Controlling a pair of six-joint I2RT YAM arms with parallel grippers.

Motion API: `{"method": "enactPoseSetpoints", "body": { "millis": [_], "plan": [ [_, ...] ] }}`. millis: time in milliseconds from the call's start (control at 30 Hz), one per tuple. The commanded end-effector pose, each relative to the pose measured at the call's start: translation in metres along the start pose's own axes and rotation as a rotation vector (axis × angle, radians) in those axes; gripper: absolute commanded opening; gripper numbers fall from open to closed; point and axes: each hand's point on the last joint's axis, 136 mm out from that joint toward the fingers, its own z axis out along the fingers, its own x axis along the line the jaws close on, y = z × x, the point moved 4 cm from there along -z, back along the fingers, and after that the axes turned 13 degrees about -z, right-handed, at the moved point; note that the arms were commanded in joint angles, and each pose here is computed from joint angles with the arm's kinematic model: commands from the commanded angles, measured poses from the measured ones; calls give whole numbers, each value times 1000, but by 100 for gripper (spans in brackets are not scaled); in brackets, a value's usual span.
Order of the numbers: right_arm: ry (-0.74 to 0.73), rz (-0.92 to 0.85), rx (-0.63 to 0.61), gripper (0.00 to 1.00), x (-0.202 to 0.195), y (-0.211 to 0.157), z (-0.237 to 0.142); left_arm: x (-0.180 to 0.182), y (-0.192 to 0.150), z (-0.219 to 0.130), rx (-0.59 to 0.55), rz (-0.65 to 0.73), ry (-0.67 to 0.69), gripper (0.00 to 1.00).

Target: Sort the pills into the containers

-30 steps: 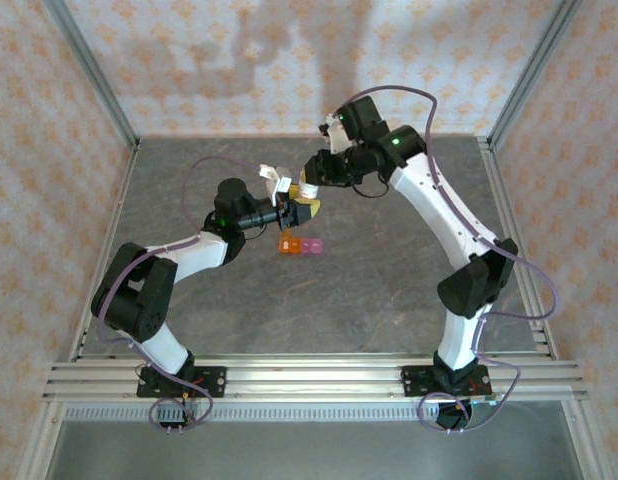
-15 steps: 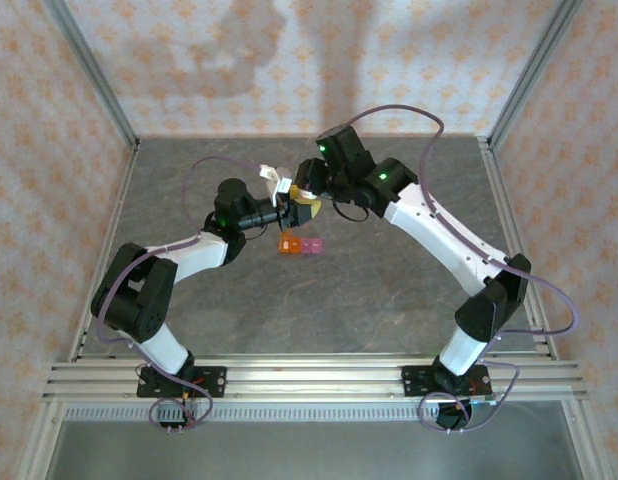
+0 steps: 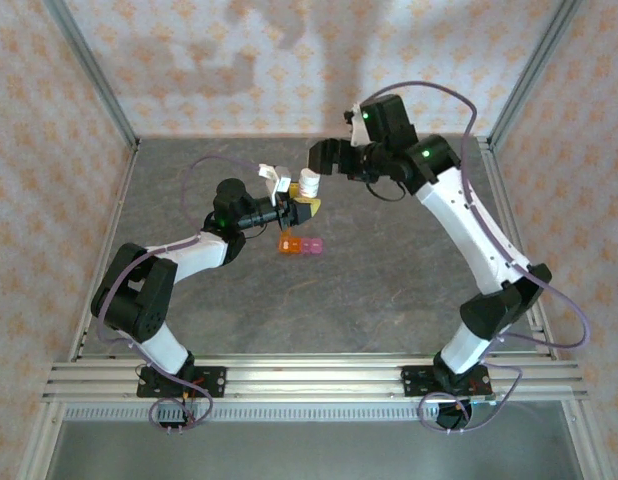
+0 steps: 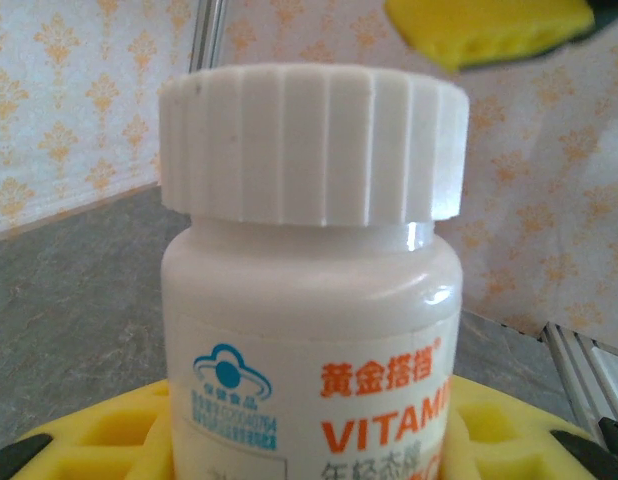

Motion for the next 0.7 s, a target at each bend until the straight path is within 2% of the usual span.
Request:
{"method": "enactPoseSetpoints", "body": {
  "millis": [0, 167, 367, 467, 633, 667],
  "plan": [
    [48, -128, 160, 86, -2, -16, 18, -15, 20, -3, -38, 86, -50, 0],
    [76, -174, 226, 85, -3, -12, 34, -15, 19, -3, -36, 81, -51, 0],
    [86, -175, 233, 79, -3, -10, 41, -16, 20, -4, -37, 77, -50, 0],
    [89, -170, 245, 72, -4, -13, 44, -16, 20, -4, -34, 81, -49, 0],
    [105, -153, 254, 52, -4, -16, 47, -16, 20, -4, -38, 77, -47, 0],
    [108, -147, 255, 50, -3, -16, 48, -16, 20, -4, -38, 79, -46, 0]
  ]
}}
